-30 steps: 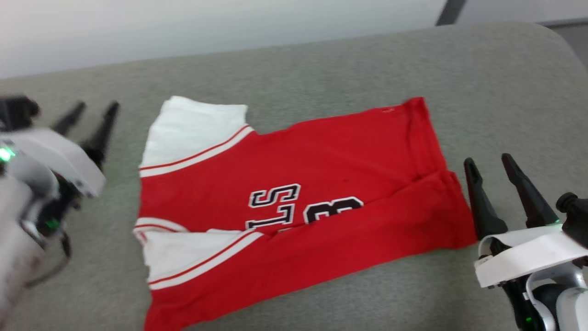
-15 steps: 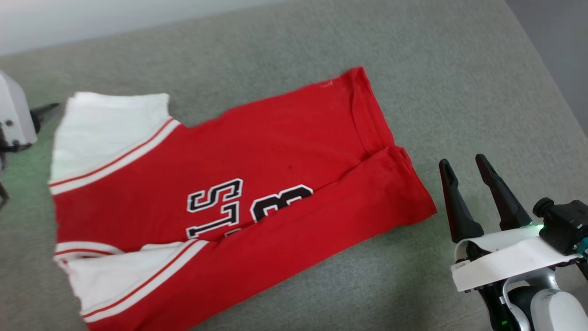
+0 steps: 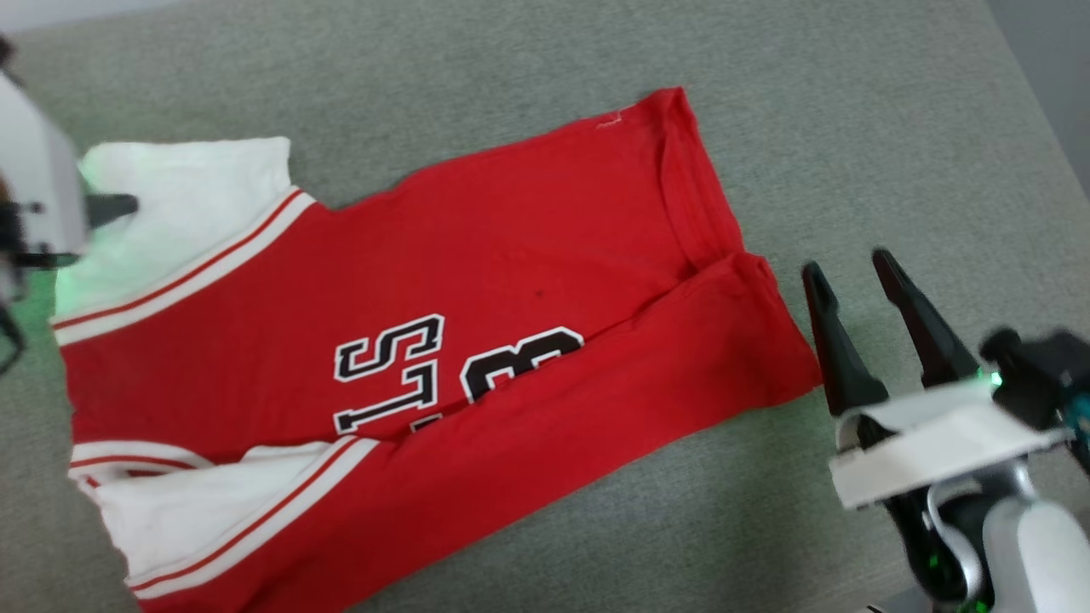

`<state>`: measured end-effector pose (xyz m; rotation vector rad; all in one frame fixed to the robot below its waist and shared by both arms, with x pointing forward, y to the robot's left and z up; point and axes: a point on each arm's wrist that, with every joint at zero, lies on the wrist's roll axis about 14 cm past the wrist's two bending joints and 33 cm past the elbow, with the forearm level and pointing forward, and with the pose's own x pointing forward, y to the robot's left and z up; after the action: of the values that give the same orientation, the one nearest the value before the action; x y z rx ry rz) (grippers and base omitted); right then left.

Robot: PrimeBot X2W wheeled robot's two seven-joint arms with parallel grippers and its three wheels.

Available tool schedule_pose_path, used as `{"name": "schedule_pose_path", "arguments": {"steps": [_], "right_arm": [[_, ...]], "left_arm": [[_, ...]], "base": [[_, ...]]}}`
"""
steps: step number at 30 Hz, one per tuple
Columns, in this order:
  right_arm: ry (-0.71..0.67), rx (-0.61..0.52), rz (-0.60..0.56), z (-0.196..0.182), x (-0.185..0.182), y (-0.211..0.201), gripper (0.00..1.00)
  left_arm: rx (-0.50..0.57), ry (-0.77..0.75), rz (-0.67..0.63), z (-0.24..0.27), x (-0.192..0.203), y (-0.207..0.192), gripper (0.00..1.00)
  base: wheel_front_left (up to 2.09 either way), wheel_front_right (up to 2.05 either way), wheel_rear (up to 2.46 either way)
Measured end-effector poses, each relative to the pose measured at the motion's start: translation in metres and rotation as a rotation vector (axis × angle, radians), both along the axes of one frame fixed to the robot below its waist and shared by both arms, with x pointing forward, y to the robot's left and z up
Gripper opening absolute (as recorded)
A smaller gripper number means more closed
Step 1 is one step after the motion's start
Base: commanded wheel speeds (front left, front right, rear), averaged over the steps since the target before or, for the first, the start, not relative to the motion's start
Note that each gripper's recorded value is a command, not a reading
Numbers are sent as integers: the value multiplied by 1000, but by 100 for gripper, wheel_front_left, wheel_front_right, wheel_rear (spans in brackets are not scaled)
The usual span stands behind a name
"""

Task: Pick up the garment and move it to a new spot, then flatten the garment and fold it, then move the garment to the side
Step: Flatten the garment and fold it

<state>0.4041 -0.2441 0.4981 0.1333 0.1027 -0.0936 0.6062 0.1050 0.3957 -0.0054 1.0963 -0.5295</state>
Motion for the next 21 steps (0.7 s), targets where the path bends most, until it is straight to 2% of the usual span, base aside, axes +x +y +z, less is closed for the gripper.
{"name": "schedule_pose_path", "arguments": {"steps": [3,12,15,18,21], "right_arm": [[51,-34,69,-1,19,8,100],[267,-138,210,-9,105,15,100],[426,-151,228,-34,123,12,100],[613,-131,240,-66,126,12,100],[691,-132,242,-75,136,9,100]], "left_arm": [[-43,-17,-21,5,-3,-11,0],[-56,-61,-83,11,-9,-16,0],[-51,-67,-83,10,-7,-11,0],[-53,-77,-81,8,-6,-9,0],[-55,-86,-81,8,-6,-8,0]], "base": [[0,0,0],[0,0,0],[0,0,0],[0,0,0],[0,0,0]]}}
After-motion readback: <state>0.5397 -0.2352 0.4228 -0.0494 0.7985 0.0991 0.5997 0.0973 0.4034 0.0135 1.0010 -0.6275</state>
